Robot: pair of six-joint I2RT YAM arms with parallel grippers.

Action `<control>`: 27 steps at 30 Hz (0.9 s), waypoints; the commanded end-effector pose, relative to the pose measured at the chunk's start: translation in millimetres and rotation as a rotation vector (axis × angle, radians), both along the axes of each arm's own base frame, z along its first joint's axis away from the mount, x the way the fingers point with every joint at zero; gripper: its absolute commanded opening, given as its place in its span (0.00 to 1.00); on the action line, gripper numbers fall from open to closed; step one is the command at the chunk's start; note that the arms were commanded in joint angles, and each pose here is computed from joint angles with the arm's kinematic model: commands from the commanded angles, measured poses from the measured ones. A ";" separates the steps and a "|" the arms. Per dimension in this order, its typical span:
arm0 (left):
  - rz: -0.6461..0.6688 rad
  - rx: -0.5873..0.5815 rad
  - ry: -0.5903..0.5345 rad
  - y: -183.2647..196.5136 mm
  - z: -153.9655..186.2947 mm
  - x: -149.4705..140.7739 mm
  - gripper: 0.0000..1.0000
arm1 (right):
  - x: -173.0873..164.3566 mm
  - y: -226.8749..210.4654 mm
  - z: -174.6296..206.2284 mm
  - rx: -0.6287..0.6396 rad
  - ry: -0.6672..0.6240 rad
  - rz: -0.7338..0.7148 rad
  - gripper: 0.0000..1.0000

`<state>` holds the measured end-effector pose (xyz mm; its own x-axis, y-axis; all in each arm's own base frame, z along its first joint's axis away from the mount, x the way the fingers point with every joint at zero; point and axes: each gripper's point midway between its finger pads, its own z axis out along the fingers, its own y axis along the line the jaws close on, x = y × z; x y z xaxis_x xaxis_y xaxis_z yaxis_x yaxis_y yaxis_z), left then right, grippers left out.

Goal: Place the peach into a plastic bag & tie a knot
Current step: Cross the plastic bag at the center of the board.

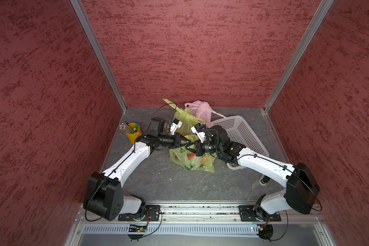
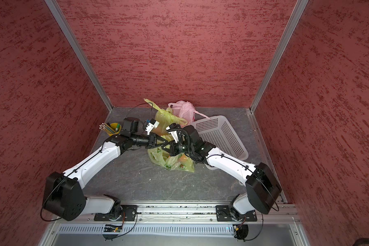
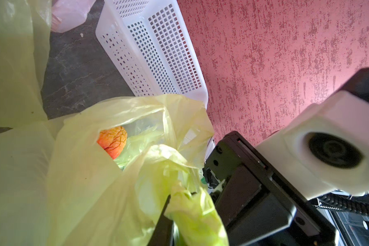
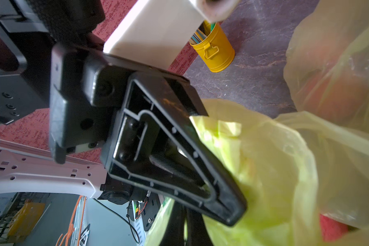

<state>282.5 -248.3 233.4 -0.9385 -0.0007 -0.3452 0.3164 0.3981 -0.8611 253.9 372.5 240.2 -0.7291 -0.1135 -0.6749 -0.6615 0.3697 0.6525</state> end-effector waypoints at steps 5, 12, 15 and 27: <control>-0.052 -0.033 -0.029 -5.2 10.2 -7.6 0.00 | -3.8 3.6 48.6 0.088 -0.110 0.028 0.00; -0.043 -0.045 -0.175 0.8 28.6 -6.1 0.00 | -5.9 -7.2 74.7 0.068 -0.172 0.015 0.34; -0.055 -0.080 -0.225 2.5 40.8 -4.8 0.00 | -8.7 -16.2 93.4 0.054 -0.211 0.012 0.48; -0.154 -0.176 -0.357 1.7 82.7 -19.5 0.00 | 5.1 -38.4 101.1 -0.046 -0.265 0.030 0.75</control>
